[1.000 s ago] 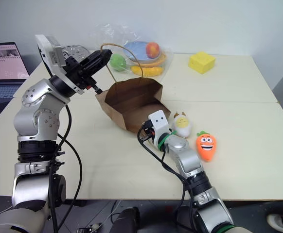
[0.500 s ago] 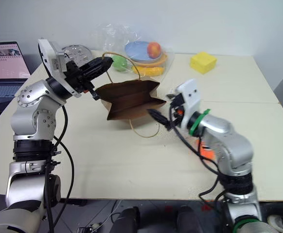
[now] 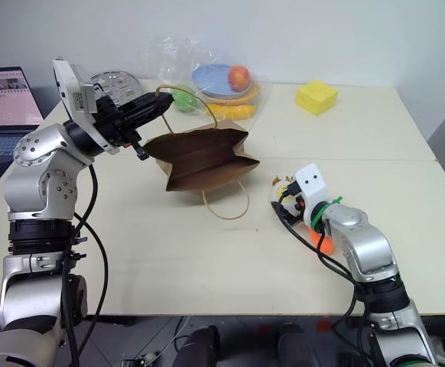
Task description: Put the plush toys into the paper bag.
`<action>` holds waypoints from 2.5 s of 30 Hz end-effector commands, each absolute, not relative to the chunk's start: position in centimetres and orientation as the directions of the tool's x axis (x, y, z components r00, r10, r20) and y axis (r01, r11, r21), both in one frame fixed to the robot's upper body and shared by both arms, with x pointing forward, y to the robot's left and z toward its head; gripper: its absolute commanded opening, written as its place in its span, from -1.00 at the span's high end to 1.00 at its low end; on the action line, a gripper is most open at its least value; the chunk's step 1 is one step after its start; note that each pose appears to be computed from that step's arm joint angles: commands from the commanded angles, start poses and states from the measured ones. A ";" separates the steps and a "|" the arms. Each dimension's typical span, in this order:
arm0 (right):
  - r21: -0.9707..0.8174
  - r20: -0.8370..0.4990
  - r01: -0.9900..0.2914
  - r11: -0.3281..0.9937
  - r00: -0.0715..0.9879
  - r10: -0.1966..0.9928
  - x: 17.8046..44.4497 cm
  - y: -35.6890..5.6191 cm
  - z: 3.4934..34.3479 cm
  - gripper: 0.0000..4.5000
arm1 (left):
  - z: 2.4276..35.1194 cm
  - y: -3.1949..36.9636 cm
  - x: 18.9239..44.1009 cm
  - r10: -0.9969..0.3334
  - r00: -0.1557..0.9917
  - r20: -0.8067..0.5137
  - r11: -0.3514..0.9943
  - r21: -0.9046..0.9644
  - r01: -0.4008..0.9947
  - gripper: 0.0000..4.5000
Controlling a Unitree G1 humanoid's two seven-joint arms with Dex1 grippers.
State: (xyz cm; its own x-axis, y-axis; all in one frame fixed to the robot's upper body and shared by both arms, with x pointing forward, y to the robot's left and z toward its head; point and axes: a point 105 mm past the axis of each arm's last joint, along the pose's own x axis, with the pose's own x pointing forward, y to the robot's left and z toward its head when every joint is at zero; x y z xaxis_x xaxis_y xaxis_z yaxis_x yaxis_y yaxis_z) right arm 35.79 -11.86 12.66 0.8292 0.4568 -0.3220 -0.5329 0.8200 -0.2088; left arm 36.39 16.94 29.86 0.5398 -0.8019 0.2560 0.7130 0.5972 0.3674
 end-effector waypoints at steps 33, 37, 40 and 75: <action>0.109 -0.042 -0.807 0.580 0.579 0.814 32.5 -4.6 24.2 0.92 | 31.4 16.3 35.9 -0.811 0.516 0.276 0.585 0.397 0.707 1.00; 0.143 -0.100 -0.864 0.483 0.473 0.876 31.3 -1.1 22.9 0.92 | 31.6 16.1 35.8 -0.816 0.508 0.277 0.578 0.404 0.709 1.00; 0.131 -0.120 -0.861 0.491 0.478 0.870 31.9 -0.1 22.2 0.92 | 31.5 15.9 35.6 -0.821 0.501 0.273 0.571 0.405 0.715 1.00; 0.103 -0.002 -0.813 0.573 0.576 0.818 39.1 3.5 24.0 -0.98 | 30.9 14.6 34.4 -0.853 0.450 0.265 0.521 0.367 0.771 1.00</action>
